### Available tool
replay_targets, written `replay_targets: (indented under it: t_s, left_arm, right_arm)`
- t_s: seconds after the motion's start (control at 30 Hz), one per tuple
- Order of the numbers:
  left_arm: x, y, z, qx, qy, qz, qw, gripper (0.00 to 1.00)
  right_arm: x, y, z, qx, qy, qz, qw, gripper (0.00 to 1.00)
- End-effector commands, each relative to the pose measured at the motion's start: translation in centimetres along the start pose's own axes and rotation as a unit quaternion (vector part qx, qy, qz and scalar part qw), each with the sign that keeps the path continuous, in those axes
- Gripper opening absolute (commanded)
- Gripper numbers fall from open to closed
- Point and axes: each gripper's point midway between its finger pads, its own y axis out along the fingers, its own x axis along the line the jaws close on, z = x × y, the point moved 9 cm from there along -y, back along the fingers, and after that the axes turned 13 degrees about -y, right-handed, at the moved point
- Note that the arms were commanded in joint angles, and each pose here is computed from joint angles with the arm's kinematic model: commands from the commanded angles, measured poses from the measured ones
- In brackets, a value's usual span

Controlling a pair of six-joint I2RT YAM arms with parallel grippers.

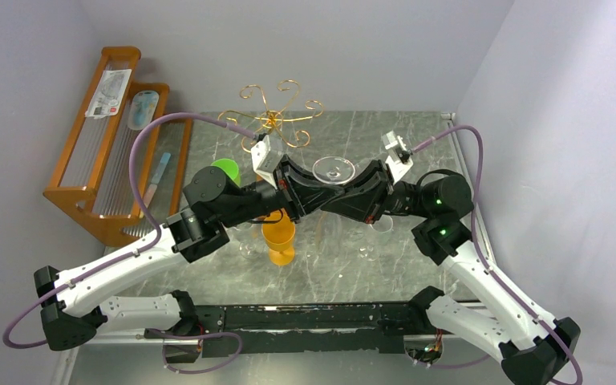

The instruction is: Place the wine glass upside down on the wine glass rack

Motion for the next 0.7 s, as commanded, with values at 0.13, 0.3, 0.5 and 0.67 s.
replay_targets:
  t_s: [0.13, 0.3, 0.5, 0.67]
  left_arm:
    - [-0.4, -0.6, -1.4, -0.047, 0.002, -0.019, 0.999, 0.38]
    - [0.8, -1.7, -1.1, -0.060, -0.014, -0.093, 0.994, 0.76]
    - [1.3, -4.1, -2.2, -0.074, 0.007, -0.180, 0.981, 0.86]
    - [1.9, -7.1, -3.6, -0.078, 0.052, -0.280, 0.955, 0.88]
  right_arm:
    - [-0.5, -0.2, -0.8, -0.019, -0.021, 0.078, 0.997, 0.00]
    - [-1.3, -0.7, -1.3, -0.040, -0.037, 0.153, 0.987, 0.00]
    - [-3.3, -1.8, -1.9, -0.042, -0.061, 0.287, 0.955, 0.00]
    - [-6.4, -2.1, -1.1, 0.014, -0.094, 0.381, 0.920, 0.00]
